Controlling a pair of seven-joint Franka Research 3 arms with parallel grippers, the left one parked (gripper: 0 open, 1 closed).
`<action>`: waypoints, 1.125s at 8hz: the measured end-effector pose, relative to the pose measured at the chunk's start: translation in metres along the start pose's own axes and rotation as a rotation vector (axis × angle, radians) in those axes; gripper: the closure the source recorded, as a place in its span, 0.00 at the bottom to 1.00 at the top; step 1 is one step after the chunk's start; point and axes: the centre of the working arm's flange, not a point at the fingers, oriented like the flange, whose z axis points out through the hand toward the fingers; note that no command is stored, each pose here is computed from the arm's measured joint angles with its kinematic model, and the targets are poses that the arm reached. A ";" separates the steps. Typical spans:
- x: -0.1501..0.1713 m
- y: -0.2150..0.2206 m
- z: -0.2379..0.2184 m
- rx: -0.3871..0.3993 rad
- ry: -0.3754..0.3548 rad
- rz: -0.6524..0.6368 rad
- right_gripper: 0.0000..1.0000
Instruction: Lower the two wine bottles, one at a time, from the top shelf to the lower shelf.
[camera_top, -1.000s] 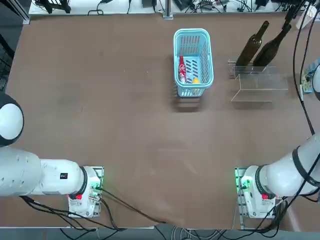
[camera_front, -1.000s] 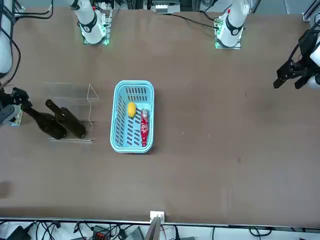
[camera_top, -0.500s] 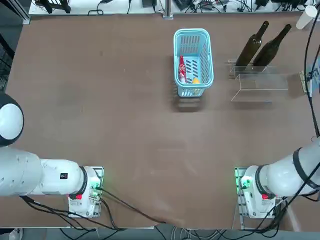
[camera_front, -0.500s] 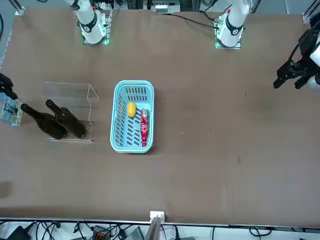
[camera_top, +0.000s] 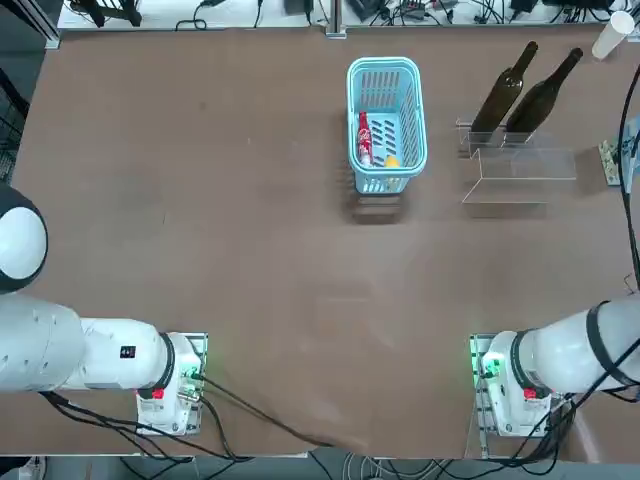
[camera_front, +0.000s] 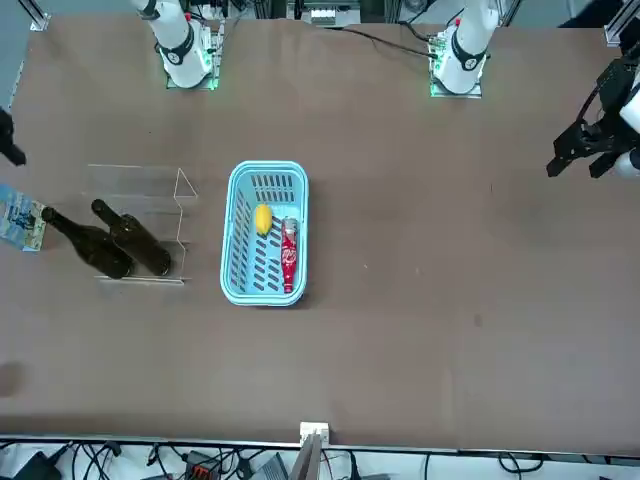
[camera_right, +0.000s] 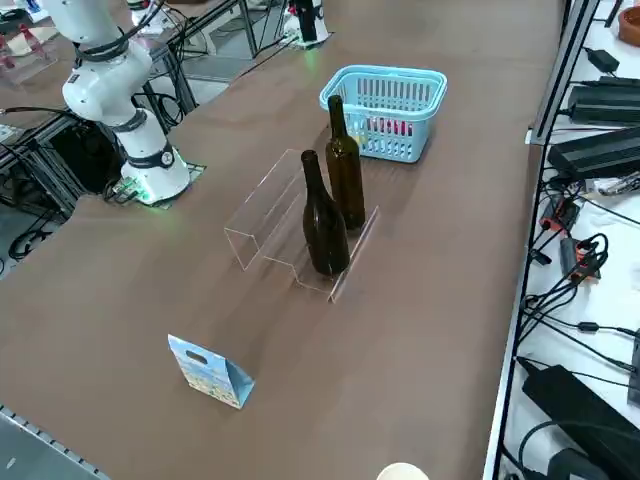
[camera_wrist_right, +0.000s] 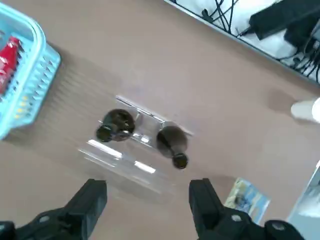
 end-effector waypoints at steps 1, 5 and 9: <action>-0.003 -0.013 -0.006 0.013 -0.011 0.073 0.00; -0.018 -0.038 0.012 0.066 -0.093 0.273 0.00; -0.031 -0.049 0.049 0.072 -0.070 0.340 0.00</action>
